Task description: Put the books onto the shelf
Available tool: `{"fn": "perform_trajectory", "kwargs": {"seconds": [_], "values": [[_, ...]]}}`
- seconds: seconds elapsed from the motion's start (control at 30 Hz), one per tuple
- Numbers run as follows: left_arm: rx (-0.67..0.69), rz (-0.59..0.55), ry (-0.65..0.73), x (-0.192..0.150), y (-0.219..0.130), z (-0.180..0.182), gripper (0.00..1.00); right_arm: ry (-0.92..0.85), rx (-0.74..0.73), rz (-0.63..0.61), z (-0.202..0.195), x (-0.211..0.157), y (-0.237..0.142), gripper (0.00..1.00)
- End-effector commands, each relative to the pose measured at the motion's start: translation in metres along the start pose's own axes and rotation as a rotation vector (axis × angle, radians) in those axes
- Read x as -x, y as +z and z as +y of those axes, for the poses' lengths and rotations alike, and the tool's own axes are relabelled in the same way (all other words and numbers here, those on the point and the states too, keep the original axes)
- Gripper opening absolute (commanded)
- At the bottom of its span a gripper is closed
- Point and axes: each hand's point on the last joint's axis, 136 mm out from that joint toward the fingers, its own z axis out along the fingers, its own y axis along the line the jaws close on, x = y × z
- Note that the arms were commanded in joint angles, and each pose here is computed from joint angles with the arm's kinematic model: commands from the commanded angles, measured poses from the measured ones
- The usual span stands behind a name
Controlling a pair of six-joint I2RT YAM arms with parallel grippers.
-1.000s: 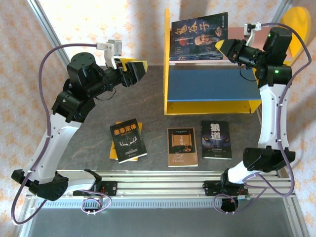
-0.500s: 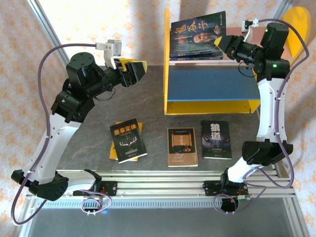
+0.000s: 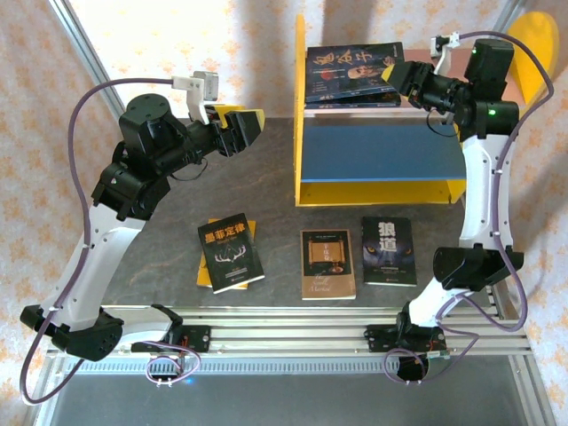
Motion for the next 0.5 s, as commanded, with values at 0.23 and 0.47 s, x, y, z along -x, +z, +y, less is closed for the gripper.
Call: {"fn": "perform_trajectory", "kwargs": {"seconds": [0.23, 0.47], "values": [[-0.009, -0.017, 0.025, 0.0056, -0.0063, -0.0071, 0.63, -0.102, -0.055, -0.037, 0.009, 0.0056, -0.0109, 0.57], [-0.006, -0.023, 0.027, 0.0059, -0.0099, -0.0075, 0.64, -0.105, -0.063, -0.031, 0.0075, 0.0035, -0.0126, 0.43]]}}
